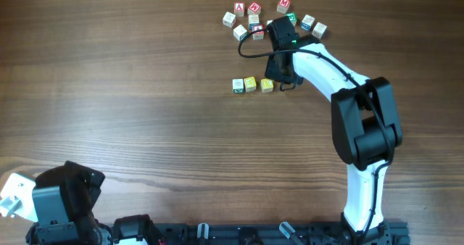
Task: Form a horizontal line
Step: 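Open the right gripper and lift it away from the row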
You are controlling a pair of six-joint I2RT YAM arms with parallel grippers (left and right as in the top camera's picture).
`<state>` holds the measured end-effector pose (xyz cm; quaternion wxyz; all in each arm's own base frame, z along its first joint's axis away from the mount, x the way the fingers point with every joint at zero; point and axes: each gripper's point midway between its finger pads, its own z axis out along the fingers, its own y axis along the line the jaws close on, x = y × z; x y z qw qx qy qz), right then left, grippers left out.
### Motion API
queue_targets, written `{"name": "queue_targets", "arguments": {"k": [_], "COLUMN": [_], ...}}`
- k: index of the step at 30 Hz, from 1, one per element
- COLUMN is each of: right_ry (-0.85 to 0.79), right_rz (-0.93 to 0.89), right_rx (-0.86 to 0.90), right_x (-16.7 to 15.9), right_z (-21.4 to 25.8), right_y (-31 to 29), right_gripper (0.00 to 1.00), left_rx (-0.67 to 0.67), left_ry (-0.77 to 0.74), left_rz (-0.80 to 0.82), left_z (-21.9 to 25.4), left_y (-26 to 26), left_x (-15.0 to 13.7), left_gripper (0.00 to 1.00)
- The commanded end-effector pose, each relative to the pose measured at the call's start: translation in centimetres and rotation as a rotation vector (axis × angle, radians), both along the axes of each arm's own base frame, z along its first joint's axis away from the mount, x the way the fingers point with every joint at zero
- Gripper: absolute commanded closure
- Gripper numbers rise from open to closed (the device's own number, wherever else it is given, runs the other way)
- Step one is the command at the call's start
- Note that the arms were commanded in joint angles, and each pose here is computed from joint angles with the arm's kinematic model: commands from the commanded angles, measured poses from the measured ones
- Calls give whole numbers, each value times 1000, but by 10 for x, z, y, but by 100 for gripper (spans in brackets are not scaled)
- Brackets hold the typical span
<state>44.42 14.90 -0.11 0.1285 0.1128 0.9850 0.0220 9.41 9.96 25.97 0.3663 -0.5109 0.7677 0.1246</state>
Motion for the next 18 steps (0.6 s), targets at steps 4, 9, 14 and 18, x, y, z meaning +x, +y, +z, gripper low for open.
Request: {"name": "queue_targets", "arguments": {"k": [4,9,14,18], "right_ry": [146,176,166,161], "right_rz": [-52,-23,36,37], "right_rx": [61,96,161,163], "right_x": [-34,-40,-37,-36], "right_z": [-11,-11,-8,-8], "right_y": [5,11,25,25], "right_gripper": [96,96,96,96], "left_rx": [-1,-1,-1,-1], "left_ry": [-12,-12,-12,-12], "left_rz": [21,21,21,21], "left_z": [0,0,0,0], "left_y": [1,1,1,1], "left_x": [-2,-2,-2,-2], "left_gripper": [0,0,0,0]}}
